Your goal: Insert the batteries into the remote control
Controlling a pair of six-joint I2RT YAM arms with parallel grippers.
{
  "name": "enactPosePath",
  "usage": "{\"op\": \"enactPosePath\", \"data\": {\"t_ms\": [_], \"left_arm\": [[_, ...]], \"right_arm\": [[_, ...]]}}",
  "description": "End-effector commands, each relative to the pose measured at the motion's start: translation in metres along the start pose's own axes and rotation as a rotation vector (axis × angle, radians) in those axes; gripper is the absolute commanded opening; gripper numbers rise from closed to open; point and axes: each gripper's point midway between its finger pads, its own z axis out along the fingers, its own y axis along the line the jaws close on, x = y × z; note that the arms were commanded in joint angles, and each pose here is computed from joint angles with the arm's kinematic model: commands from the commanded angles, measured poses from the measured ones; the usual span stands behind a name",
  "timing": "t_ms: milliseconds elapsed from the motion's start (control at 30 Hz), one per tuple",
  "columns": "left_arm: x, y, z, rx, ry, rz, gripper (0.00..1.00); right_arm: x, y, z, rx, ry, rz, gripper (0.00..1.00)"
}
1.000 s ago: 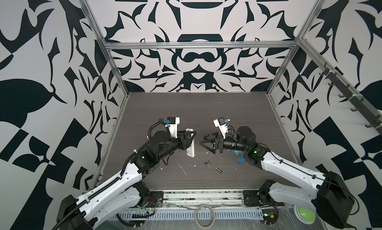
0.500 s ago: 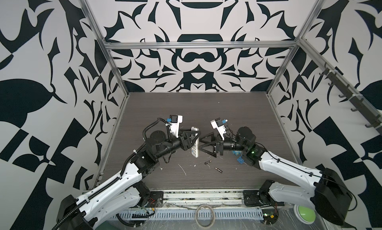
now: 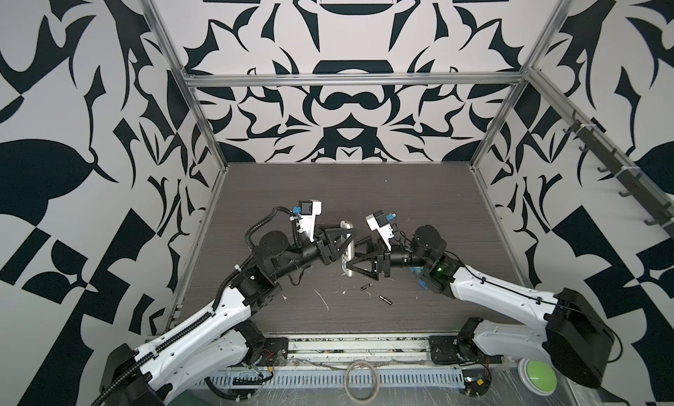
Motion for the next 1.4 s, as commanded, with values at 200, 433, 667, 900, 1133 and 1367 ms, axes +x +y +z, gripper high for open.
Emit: {"op": "enactPosePath", "data": {"t_ms": [200, 433, 667, 900, 1133, 1367], "left_arm": [[-0.009, -0.016, -0.005, 0.081, -0.05, 0.001, 0.17], [-0.009, -0.018, -0.008, 0.089, -0.058, -0.001, 0.17], [-0.009, -0.018, -0.008, 0.096, -0.064, -0.003, 0.17], [-0.008, -0.018, -0.008, 0.097, -0.062, -0.004, 0.17], [-0.009, -0.005, -0.01, 0.013, -0.065, -0.005, 0.39], [-0.012, 0.02, -0.021, -0.136, -0.104, -0.009, 0.9]], "right_arm": [[-0.003, 0.022, 0.001, -0.092, -0.028, -0.078, 0.79], [-0.004, 0.026, 0.001, -0.115, -0.037, -0.091, 0.68], [-0.004, 0.035, 0.0, -0.15, -0.042, -0.116, 0.56], [-0.002, 0.039, 0.0, -0.16, -0.04, -0.128, 0.41], [-0.002, 0.032, 0.002, -0.129, -0.039, -0.125, 0.16], [0.0, 0.023, 0.002, -0.062, -0.021, -0.154, 0.03]]}}
